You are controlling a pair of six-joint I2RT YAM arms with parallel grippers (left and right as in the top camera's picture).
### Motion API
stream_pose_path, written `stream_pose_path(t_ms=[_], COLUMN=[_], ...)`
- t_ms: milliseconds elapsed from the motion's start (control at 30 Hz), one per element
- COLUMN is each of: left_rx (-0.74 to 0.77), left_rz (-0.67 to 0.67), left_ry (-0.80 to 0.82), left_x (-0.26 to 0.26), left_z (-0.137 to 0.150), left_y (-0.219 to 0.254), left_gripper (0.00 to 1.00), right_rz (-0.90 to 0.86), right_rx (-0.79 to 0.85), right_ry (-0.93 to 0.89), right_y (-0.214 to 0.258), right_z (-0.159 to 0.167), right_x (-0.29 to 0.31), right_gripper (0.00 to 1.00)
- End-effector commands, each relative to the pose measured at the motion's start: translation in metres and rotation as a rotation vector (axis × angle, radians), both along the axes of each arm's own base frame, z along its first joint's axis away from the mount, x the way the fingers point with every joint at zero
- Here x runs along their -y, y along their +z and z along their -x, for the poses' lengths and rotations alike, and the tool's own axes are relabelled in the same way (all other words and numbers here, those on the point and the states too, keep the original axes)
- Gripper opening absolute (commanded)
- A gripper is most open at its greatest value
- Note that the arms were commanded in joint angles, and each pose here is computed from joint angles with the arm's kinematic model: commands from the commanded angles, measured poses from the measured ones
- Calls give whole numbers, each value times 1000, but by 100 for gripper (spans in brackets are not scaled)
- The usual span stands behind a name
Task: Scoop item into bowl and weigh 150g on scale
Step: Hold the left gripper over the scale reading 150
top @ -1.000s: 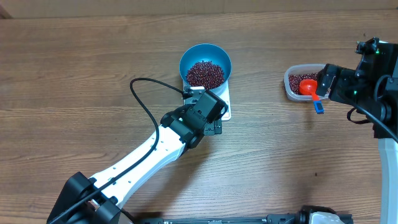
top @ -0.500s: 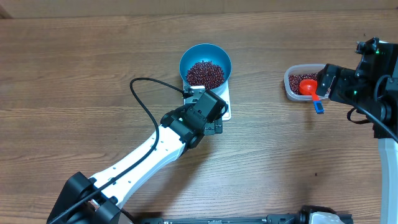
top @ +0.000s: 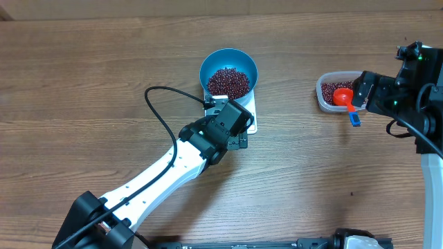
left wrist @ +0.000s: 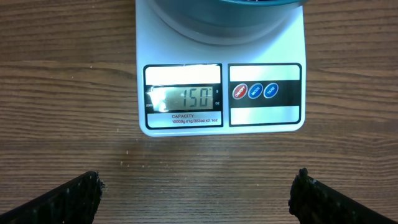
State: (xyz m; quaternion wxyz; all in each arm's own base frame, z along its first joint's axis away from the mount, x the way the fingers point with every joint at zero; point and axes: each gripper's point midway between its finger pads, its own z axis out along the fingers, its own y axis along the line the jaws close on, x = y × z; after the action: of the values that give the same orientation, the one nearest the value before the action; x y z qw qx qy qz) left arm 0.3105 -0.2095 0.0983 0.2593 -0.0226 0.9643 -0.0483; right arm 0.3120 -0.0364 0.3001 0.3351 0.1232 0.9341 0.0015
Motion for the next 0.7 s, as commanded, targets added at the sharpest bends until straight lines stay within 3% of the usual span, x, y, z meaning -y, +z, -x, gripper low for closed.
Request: stream_pose_path(t_ms=[0, 667], left_rx=[-7, 79], left_rz=[-16, -8], left_ry=[-15, 12], left_x=[-2, 0], left_z=[-1, -17], left_y=[-4, 6], left_gripper=[100, 100], right_rz=[7, 7], right_rx=[32, 32], right_ry=[-5, -5], right_y=[11, 11], right_z=[-2, -2], right_x=[2, 2], right_gripper=[100, 100])
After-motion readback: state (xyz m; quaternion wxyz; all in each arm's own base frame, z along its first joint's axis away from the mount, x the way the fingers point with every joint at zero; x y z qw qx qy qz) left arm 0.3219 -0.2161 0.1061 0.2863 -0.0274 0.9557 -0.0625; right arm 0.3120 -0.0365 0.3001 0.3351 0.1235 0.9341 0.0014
